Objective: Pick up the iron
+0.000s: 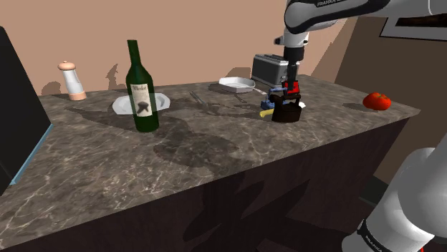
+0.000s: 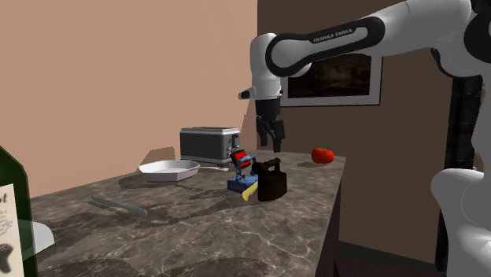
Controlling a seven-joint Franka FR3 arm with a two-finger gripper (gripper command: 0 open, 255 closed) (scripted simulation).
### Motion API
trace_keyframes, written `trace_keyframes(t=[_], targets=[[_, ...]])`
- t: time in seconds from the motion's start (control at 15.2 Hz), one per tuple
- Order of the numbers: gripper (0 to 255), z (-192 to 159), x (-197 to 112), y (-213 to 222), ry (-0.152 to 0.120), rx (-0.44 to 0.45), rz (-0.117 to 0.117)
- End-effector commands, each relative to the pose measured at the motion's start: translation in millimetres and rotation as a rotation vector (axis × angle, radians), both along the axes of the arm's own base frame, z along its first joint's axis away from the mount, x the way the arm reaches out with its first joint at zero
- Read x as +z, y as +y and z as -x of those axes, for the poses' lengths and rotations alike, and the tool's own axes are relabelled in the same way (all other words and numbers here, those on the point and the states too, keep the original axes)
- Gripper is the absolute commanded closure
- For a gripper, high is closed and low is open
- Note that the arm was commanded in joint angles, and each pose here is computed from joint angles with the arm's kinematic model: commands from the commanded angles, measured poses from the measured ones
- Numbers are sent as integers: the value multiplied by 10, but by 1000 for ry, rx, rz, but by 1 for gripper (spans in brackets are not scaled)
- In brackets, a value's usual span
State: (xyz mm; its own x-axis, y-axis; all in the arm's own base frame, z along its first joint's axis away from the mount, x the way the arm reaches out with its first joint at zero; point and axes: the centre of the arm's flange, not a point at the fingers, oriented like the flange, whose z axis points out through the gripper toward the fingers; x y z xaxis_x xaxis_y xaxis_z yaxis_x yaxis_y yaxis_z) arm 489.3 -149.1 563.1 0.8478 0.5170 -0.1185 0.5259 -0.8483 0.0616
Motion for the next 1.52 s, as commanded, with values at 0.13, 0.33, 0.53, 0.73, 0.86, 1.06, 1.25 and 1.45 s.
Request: trace_keyframes(t=[0.13,0.33,0.53,0.73,0.86,1.06,1.25,1.45], targets=[[0,-516,-136,-160,31,112,6],[0,-901,-252,-240,53,193,10],[0,-1178,-339,-278,69,250,13],[0,-1178,-497,-278,69,250,13],[0,-1178,-603,-278,69,250,13],[0,-1177,-739,-278,69,251,13],[255,-1176,-736,-278,69,250,13],[255,-1176,-737,-277,69,250,13]])
